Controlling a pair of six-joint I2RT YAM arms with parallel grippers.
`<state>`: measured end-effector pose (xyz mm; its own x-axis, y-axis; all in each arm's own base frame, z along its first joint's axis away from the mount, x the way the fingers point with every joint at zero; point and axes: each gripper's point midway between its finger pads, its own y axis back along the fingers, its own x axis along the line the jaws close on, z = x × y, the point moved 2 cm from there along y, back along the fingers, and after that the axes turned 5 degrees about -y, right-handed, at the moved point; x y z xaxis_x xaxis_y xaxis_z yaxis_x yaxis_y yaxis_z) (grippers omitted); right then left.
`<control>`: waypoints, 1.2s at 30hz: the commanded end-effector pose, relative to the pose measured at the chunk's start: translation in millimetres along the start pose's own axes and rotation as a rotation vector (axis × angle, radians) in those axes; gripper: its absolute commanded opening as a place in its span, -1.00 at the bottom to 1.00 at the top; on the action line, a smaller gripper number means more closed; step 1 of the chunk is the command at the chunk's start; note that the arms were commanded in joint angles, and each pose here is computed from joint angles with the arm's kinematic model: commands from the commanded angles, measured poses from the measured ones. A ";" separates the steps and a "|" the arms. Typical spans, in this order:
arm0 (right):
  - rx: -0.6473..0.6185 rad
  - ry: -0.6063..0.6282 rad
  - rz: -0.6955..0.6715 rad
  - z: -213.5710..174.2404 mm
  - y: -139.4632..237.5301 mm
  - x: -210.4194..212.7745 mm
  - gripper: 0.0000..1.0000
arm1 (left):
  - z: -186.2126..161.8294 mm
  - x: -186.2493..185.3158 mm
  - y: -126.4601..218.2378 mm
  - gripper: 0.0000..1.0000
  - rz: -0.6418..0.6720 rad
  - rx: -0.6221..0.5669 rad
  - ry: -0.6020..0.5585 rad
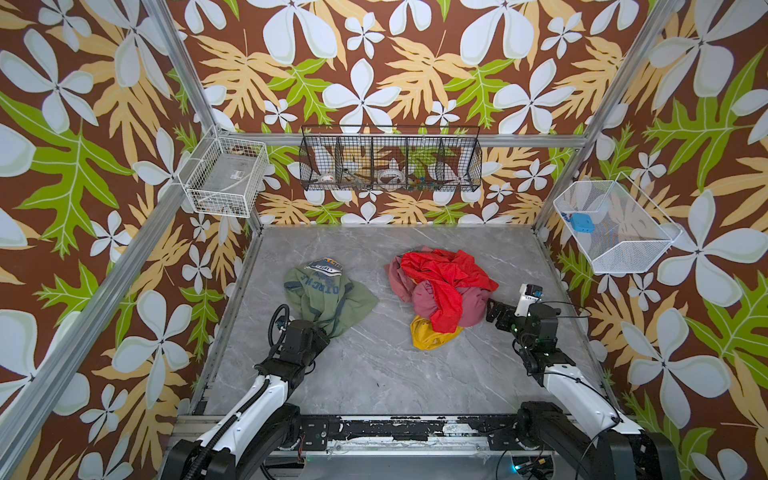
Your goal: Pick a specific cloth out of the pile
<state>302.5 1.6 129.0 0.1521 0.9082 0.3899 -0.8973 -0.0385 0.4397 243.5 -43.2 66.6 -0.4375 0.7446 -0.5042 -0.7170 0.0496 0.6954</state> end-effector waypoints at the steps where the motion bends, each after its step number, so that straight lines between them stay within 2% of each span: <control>1: -0.027 -0.007 0.010 5.3 -0.2 2.0 0.96 | 6.5 4.1 5.1 0.42 0.087 -0.052 -0.011; 6: -0.028 -0.005 0.005 5.6 -0.2 1.4 0.96 | 13.1 -4.8 18.0 0.52 0.144 -0.120 -0.041; 12: -0.030 -0.005 0.004 7.3 -1.2 1.7 0.96 | 35.8 -35.7 40.2 0.62 0.155 -0.223 -0.118; 17: -0.030 -0.005 0.009 8.2 -0.6 3.1 0.96 | 55.0 -59.9 56.3 0.65 0.121 -0.284 -0.118; 24: -0.035 -0.002 0.004 8.9 0.4 2.3 0.96 | 63.2 -68.6 63.2 0.69 0.131 -0.302 -0.148; 27: -0.034 0.000 0.009 10.7 -0.8 3.9 0.96 | 66.6 -82.1 59.1 0.78 0.115 -0.301 -0.217; 30: -0.033 0.001 0.014 11.6 -1.0 4.9 0.96 | 68.9 -95.8 48.4 0.99 0.137 -0.285 -0.309; 33: -0.032 0.006 0.014 11.4 -0.1 5.0 0.96 | 69.2 -110.3 30.9 1.00 0.159 -0.241 -0.421; 36: -0.038 0.010 0.015 11.9 1.9 5.2 0.96 | 65.1 -112.2 3.9 1.00 0.169 -0.146 -0.464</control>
<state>304.9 1.0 135.1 0.1485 0.9072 0.3937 -0.9051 -0.0357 0.4237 314.0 -76.4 168.5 -0.3650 0.9214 -0.1337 -0.7575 -0.2104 0.6180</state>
